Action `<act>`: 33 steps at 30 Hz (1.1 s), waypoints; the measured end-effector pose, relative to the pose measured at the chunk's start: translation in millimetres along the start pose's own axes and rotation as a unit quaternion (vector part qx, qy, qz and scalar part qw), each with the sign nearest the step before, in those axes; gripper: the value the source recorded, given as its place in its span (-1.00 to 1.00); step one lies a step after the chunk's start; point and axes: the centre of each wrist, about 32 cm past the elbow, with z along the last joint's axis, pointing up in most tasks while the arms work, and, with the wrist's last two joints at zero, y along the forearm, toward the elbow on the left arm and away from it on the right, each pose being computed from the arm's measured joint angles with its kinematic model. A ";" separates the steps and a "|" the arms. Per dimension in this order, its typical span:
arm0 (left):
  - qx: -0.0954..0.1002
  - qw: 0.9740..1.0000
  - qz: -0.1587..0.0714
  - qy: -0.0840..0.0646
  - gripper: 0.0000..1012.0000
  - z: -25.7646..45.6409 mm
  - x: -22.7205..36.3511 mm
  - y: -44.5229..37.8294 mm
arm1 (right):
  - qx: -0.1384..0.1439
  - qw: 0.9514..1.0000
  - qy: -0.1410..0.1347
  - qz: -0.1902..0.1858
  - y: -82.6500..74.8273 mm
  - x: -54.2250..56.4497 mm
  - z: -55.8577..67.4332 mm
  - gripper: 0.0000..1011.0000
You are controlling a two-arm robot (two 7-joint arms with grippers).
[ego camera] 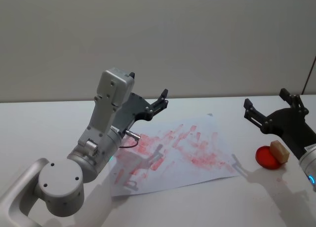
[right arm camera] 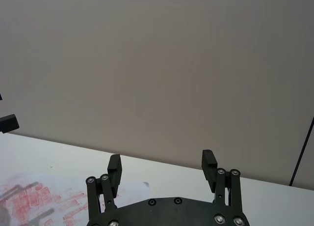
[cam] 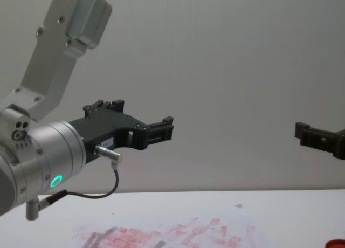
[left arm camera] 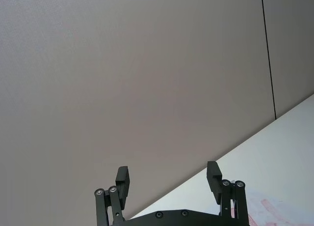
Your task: Use the one hand to pick up the stamp and affix it onto the A4 paper.
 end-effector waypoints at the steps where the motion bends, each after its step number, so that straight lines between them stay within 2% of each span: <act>1: 0.000 1.000 0.000 0.000 0.98 0.0 0.0 0.0 | 0.000 1.000 0.000 0.000 0.0 0.0 0.0 0.98; 23: 0.000 1.000 0.000 0.000 0.98 0.0 0.0 0.0 | -0.001 1.000 0.000 0.000 -0.5 0.4 -0.3 0.98; 27: 0.000 1.000 0.000 0.000 0.98 0.0 0.0 0.0 | -0.003 1.000 0.001 -0.003 -3.6 3.8 -1.3 0.98; 33: 0.000 1.000 0.000 0.000 0.98 0.0 0.0 0.0 | -0.006 1.000 0.009 -0.012 -16.6 13.7 -3.7 0.98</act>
